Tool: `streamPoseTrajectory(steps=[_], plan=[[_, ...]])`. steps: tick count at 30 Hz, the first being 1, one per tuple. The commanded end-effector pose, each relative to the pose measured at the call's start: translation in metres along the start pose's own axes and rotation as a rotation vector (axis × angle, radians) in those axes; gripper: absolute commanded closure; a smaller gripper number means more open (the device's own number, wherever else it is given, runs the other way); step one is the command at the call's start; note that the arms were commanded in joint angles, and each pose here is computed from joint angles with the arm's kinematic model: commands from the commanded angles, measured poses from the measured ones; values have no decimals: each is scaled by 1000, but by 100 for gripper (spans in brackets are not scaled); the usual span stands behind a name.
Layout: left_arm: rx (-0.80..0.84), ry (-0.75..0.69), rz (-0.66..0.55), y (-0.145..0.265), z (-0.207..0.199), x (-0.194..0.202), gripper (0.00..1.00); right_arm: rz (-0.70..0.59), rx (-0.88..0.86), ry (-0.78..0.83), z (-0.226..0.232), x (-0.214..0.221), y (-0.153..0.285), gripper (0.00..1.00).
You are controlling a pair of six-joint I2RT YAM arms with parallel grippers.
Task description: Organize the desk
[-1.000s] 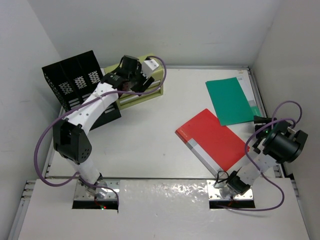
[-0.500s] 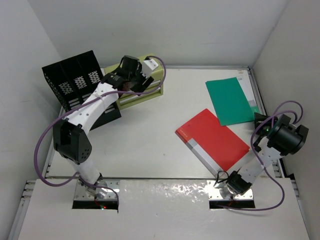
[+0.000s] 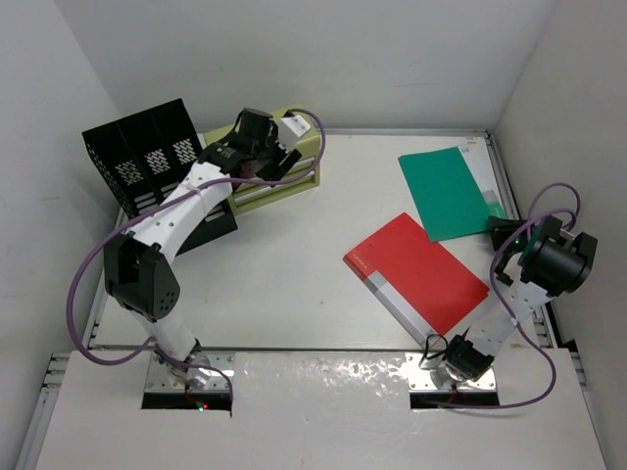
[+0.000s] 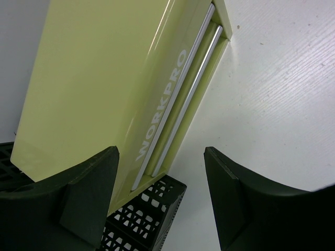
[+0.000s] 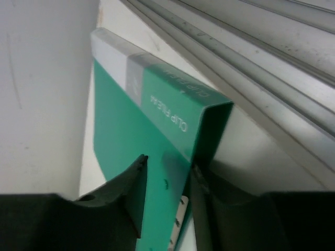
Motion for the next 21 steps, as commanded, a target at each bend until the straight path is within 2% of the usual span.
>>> streamPoseTrajectory(steps=[1, 2, 4, 5, 7, 10, 11, 15, 21], plan=[[-19, 18, -107, 22, 2, -20, 35, 14, 37, 19, -12, 3, -8, 73], [-18, 19, -102, 21, 1, -18, 35, 25, 29, 19, -11, 4, -9, 87], [-18, 21, -96, 18, 2, -17, 35, 36, 13, 41, -11, 5, -10, 98], [-15, 22, -97, 19, 1, -18, 35, 49, 10, 51, -10, 5, -10, 100], [-11, 27, -101, 20, 0, -19, 35, 59, 11, 135, -5, 4, -8, 100], [4, 27, -111, 23, -2, -20, 35, 47, 17, 336, 22, -8, -1, 100], [16, 25, -115, 23, -4, -21, 35, 39, -3, 398, 43, -13, 4, 100], [26, 26, -134, 24, -5, -22, 35, -63, -59, 597, 90, -28, 20, 100], [64, 15, -117, 16, -12, -12, 35, -108, -201, 769, 145, -33, 44, 100]])
Point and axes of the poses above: each gripper's point midway between its finger pads, its own y axis back along the fingers, its own z axis along the line the jaws close on, x = y × z, the point moved 7 cm from there along y, back along the fingers, and after that the axes turned 15 degrees about y, right-handed, at the moved point
